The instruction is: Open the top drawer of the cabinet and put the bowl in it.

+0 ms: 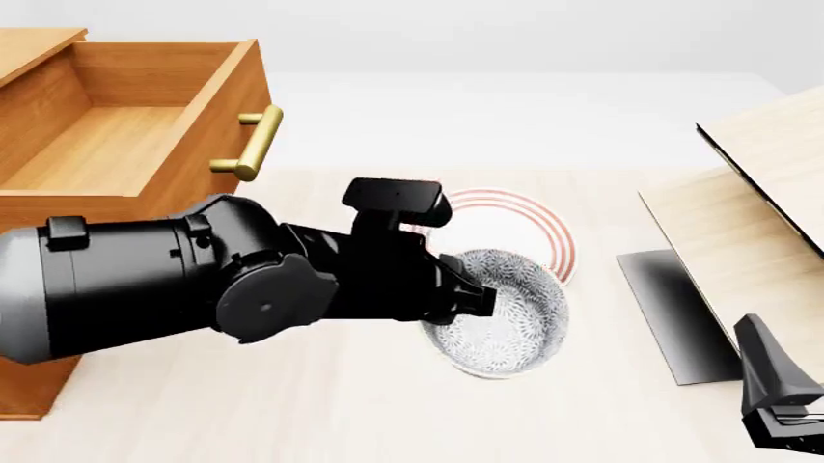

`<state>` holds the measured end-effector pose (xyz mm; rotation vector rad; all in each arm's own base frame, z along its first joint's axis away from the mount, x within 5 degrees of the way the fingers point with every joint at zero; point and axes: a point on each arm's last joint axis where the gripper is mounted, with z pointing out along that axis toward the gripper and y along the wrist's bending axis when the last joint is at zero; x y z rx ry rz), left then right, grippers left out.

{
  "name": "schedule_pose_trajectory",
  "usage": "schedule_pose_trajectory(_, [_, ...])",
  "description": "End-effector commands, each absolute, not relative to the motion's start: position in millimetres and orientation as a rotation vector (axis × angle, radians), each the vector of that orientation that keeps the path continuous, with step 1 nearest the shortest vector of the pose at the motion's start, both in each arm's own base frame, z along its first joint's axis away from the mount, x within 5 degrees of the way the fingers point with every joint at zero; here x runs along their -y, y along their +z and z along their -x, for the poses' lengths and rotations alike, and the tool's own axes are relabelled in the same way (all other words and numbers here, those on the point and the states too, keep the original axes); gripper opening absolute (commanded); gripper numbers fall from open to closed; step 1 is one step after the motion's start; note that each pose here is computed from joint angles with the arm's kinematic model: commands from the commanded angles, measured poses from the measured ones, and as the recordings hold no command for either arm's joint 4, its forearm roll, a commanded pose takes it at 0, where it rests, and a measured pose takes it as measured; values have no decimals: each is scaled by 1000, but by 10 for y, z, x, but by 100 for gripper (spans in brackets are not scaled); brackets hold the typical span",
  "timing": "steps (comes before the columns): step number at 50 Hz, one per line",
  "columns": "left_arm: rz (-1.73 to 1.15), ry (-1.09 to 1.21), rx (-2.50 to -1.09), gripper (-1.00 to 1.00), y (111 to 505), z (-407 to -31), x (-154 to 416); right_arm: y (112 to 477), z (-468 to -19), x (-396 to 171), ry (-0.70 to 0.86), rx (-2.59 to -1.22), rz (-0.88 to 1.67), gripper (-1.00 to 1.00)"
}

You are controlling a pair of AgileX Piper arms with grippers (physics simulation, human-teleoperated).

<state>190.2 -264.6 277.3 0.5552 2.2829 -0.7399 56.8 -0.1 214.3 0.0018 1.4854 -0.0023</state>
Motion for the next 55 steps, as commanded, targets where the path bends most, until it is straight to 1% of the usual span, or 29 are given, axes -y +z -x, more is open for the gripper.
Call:
schedule_pose_trajectory(1, [-503, -715, -2279, -100, 3065, -2046, 2541, 2141, -567, 2, -2, -1485, -2, 100])
schedule_pose_trajectory(7, [-491, -689, -2267, -100, 3239, -2145, 2491, 2140, -567, 1, -2, -1485, -2, 100])
schedule_pose_trajectory(15, [-464, -670, -2262, -100, 3376, -2238, 2435, 2140, -567, 1, -2, -1485, -2, 100])
schedule_pose_trajectory(29, [-420, -643, -2266, -100, 3567, -2351, 2342, 2140, -567, 2, -2, -1485, -2, 100])
schedule_pose_trajectory(55, [-325, -574, -2248, -100, 4114, -2568, 2031, 2140, -566, 2, -3, -1485, -2, 100])
